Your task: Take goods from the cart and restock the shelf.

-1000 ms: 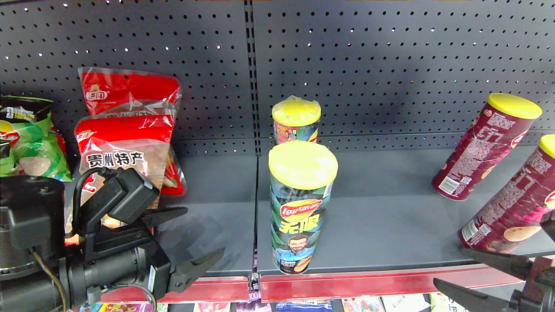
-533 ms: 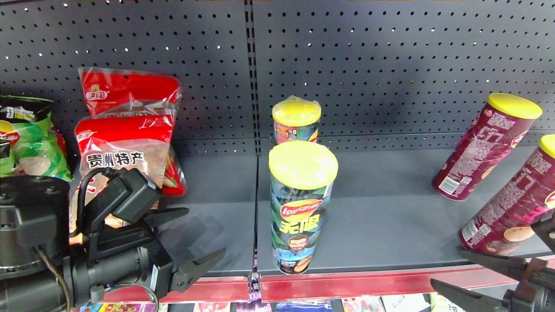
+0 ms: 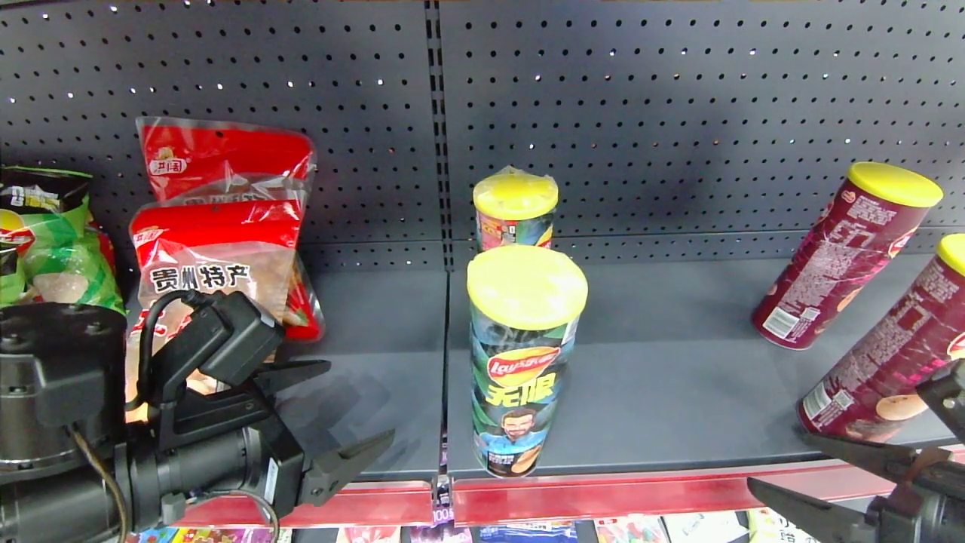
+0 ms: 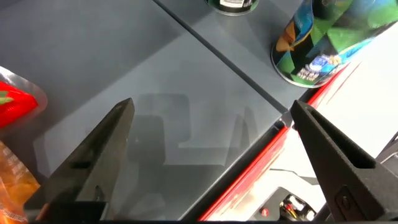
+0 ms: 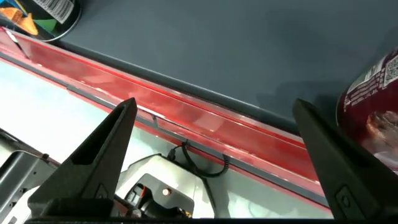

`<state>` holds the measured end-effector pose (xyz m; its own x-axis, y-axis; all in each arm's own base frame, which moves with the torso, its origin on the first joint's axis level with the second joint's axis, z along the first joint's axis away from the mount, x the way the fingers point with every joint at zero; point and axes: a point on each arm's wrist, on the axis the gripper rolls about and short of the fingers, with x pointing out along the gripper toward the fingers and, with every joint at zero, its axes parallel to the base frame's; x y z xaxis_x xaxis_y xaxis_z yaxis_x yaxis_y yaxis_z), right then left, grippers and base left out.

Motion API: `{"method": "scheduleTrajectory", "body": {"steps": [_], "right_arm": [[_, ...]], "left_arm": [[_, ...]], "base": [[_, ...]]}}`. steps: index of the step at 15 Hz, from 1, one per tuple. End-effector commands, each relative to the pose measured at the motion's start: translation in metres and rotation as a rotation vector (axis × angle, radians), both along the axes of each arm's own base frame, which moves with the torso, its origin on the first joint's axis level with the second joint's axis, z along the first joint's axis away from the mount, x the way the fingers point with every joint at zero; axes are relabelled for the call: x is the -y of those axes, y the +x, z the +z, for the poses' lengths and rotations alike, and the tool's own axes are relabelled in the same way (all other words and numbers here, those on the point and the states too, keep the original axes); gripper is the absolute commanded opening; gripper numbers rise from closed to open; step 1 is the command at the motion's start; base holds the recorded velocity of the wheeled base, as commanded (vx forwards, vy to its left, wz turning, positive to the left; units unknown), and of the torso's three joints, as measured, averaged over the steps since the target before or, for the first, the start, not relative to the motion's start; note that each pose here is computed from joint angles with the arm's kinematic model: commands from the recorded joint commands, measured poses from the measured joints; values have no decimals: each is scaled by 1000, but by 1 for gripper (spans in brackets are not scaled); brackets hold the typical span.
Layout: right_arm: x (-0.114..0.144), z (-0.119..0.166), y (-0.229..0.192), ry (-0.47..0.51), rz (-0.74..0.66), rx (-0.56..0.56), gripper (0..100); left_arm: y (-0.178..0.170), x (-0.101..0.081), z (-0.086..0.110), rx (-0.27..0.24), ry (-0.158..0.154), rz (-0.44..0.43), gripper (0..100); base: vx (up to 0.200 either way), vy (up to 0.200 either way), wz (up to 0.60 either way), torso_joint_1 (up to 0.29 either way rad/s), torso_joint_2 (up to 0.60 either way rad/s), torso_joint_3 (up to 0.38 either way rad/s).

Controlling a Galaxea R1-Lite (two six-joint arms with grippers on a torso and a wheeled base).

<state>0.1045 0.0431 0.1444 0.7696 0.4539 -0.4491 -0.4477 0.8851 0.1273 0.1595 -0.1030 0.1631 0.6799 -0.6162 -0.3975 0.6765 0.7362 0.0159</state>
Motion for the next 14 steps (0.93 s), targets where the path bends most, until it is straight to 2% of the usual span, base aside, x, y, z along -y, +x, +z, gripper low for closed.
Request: {"method": "scheduleTrajectory", "body": {"steps": [1, 14], "right_arm": [[0, 0, 5, -1, -16, 0, 100], [0, -3, 15, -18, -68, 1, 100]], "left_arm": [[1, 1, 0, 1, 0, 0, 100], [2, 1, 0, -1, 0, 3, 100]], "base": [[0, 0, 0, 0, 0, 0], [0, 0, 0, 0, 0, 0]]}}
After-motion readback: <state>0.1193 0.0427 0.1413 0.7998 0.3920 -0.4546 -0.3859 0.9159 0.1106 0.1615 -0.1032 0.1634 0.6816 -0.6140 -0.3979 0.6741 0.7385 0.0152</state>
